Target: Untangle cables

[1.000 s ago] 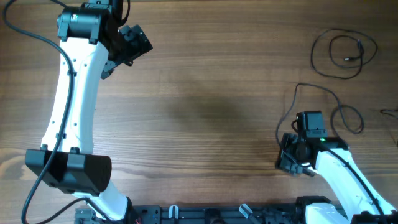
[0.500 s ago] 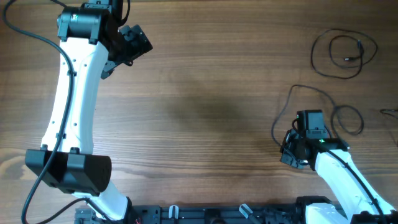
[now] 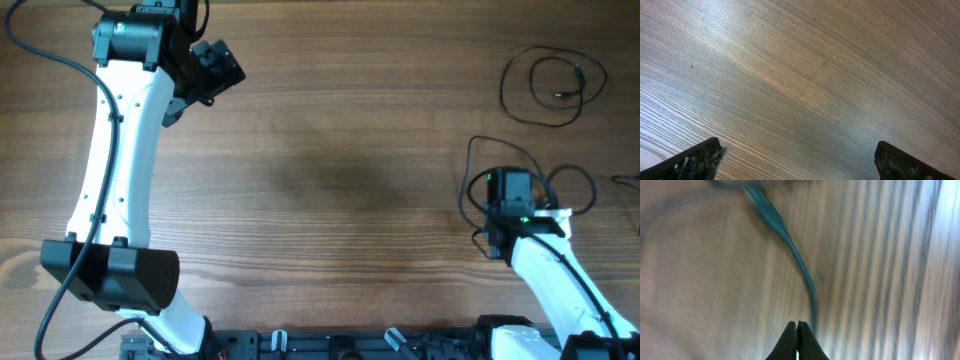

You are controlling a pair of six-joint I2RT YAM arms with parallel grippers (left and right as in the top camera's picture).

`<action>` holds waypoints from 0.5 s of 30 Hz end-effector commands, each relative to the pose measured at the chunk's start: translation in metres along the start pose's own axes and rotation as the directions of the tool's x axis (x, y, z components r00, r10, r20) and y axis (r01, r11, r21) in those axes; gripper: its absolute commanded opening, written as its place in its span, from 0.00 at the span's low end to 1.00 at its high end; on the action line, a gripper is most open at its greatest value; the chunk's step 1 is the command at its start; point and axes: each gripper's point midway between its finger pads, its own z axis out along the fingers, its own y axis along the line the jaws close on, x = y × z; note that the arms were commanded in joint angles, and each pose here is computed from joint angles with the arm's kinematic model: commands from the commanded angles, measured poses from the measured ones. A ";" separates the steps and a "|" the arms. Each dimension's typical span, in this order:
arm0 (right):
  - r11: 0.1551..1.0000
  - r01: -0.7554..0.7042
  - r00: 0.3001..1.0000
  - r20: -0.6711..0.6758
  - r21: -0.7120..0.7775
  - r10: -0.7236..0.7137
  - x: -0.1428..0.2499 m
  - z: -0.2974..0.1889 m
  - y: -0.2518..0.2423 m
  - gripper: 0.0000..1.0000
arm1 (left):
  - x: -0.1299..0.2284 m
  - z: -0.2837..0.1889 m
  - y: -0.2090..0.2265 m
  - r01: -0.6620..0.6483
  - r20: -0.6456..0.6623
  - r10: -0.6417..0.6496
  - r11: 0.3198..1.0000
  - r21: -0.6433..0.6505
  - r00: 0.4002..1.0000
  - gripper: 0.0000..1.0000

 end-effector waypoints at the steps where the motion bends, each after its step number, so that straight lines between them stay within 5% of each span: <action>1: 0.999 0.044 0.988 0.150 -0.006 -0.042 -0.043 -0.004 0.015 0.04 | -0.001 -0.006 0.001 0.008 0.018 -0.008 1.000 0.002 1.000 1.00; 4: 0.996 0.069 0.992 0.110 -0.053 -0.062 -0.044 -0.001 0.026 0.10 | -0.001 -0.006 0.001 0.008 0.018 -0.008 1.000 0.002 1.000 1.00; 5: 0.992 0.106 0.991 0.089 -0.072 -0.100 -0.040 -0.001 0.030 0.27 | -0.001 -0.006 0.001 0.008 0.018 -0.008 1.000 0.002 1.000 1.00; 8: 0.961 0.227 0.974 0.007 -0.155 -0.229 -0.022 -0.003 0.044 1.00 | -0.001 -0.006 0.001 0.008 0.018 -0.008 1.000 0.002 1.000 1.00; 15: 0.828 0.336 0.939 0.095 -0.448 -0.330 -0.039 -0.074 0.101 1.00 | -0.001 -0.006 0.001 0.008 0.018 -0.008 1.000 0.002 1.000 1.00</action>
